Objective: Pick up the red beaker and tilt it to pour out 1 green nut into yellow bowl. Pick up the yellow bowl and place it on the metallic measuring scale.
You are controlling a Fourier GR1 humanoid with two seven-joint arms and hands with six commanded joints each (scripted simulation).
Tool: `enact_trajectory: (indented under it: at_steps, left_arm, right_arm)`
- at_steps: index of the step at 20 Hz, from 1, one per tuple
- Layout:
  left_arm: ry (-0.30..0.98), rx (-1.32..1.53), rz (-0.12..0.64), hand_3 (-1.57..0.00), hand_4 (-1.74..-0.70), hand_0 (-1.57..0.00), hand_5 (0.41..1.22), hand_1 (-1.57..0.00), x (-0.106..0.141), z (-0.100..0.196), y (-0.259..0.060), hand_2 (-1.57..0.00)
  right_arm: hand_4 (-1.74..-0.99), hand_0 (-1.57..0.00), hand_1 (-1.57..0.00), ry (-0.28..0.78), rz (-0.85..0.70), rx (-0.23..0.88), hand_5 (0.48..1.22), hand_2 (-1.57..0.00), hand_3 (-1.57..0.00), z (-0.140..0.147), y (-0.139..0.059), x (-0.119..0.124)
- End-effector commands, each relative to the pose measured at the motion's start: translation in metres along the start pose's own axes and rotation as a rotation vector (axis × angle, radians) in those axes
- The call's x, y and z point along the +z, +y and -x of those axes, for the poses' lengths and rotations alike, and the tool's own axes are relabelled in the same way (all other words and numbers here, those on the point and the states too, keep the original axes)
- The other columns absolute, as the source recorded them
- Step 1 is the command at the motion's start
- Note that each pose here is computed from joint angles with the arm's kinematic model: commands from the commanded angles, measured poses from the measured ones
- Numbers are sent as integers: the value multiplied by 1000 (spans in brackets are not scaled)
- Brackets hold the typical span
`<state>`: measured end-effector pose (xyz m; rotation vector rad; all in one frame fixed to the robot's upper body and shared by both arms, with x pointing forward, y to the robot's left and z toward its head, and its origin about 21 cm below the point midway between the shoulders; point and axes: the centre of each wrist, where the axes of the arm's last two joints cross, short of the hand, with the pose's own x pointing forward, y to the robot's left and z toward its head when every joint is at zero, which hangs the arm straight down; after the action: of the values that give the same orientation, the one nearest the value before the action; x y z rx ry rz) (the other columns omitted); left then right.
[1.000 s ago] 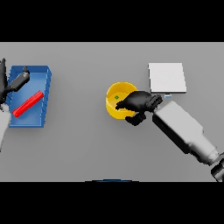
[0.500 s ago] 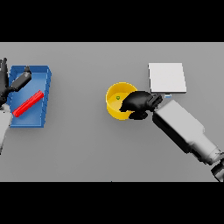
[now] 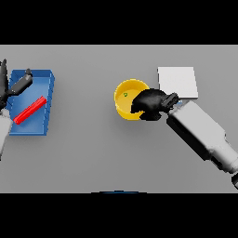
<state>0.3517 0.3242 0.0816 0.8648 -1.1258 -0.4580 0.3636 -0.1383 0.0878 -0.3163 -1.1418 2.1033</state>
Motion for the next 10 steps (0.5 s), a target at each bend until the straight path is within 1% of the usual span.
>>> enact_trajectory:
  at_steps: [1,2,3,4,6,7,8,10]
  left_arm:
    - [7,1,-4,1,-736,1,695,1,-1,-2,-1,1]
    - [16,0,-5,1,-734,1,697,1,-1,2,2,1]
    - [5,0,-2,1,-738,1,696,1,-2,0,0,1]
    - [9,0,-1,1,-739,1,693,1,-3,0,1,1]
    - [5,1,-4,1,-736,1,697,1,-2,4,1,1]
    - [3,7,-4,1,-744,1,697,1,-2,4,6,1]
    - [-3,4,0,1,-746,1,697,1,-1,4,3,1]
    - [16,-3,1,1,-741,1,702,1,0,4,2,1]
  right_arm:
    - [-1737,-1561,-1560,6,7,3,1218,-1413,-1252,0,-4,4]
    - [-1738,-1563,-1563,5,19,7,1219,-1419,-1242,3,-6,10]
    - [-1738,-1564,-1564,38,39,16,1219,-1414,-1257,2,-13,10]
    - [-1739,-1566,-1566,51,57,20,1220,-1422,-1268,3,-18,15]
    - [-1740,-1568,-1568,63,82,6,1220,-1436,-1266,6,-23,22]
    - [-1740,-1568,-1568,67,93,-2,1220,-1431,-1327,8,-24,24]
    - [-1740,-1569,-1569,69,97,-11,1220,-1439,-1376,10,-22,26]
    - [-1740,-1570,-1570,114,116,-30,1220,-1472,-1309,17,-30,35]
